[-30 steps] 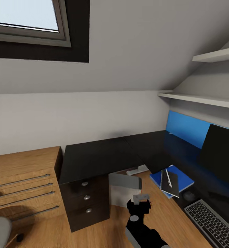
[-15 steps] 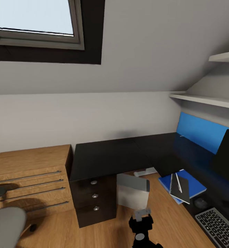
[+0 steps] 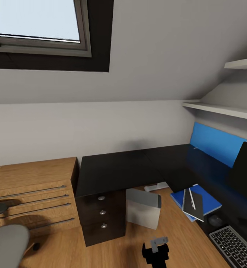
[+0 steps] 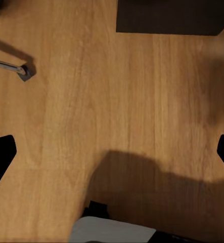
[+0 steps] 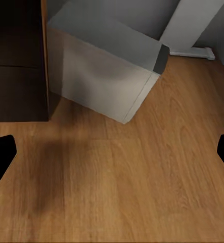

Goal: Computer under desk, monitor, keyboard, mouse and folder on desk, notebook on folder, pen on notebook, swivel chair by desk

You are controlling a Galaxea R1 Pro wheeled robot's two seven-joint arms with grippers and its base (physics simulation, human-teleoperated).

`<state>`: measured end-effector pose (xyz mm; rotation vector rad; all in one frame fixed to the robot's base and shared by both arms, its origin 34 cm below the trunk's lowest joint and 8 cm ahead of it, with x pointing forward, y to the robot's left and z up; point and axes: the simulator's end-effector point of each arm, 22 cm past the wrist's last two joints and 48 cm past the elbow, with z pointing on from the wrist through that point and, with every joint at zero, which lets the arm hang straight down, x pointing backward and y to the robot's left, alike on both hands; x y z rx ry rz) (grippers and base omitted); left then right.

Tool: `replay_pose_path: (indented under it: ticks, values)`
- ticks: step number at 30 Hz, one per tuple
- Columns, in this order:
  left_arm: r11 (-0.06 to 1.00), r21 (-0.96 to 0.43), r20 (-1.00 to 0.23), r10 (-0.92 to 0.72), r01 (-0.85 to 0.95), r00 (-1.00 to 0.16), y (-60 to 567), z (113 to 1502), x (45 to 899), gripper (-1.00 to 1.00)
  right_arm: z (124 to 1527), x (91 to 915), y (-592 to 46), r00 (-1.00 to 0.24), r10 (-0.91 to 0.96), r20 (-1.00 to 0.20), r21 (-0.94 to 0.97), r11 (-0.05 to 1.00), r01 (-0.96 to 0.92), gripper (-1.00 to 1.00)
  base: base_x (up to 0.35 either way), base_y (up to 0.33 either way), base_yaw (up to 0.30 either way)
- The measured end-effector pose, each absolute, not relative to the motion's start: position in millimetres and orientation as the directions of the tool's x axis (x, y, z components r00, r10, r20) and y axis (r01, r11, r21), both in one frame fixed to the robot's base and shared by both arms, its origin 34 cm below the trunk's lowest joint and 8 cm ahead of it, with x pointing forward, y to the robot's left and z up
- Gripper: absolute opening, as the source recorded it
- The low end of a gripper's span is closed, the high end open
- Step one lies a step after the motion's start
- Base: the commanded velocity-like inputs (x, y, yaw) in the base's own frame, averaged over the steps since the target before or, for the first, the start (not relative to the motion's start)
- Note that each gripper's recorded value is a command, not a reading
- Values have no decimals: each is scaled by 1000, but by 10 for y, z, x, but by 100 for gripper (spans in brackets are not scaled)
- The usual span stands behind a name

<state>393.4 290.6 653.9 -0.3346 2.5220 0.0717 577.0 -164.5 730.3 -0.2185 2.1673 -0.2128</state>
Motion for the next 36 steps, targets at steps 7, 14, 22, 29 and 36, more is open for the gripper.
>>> replay_pose_path:
  ticks: [7, 14, 22, 29, 36]
  values:
    - [970, -19, -560, -210, -240, -801, 2878, 6604, 3925, 100, 7402, 5741, -1685, -537, -227, -812, -227, 972, -66, 100, 0, 0, 0]
    - [974, -6, -567, -190, -227, -802, 2877, 6683, 3927, 100, 7633, 5808, -1694, -462, -169, -871, -181, 983, -20, 100, -304, 0, 232]
    - [967, 42, -563, -186, -253, -805, 3008, 6757, 3869, 100, 7756, 5764, -1792, -423, -156, -893, -173, 985, 1, 100, -330, 0, 270]
    - [948, 109, -561, -188, -298, -806, 3176, 6832, 3790, 100, 7801, 5414, -1858, -349, -120, -930, -134, 991, 18, 100, -132, 0, 278]
    - [944, 127, -535, -193, -304, -823, 3191, 6804, 3619, 100, 7873, 5133, -2049, -286, -99, -953, -116, 992, 41, 100, -20, 0, 279]
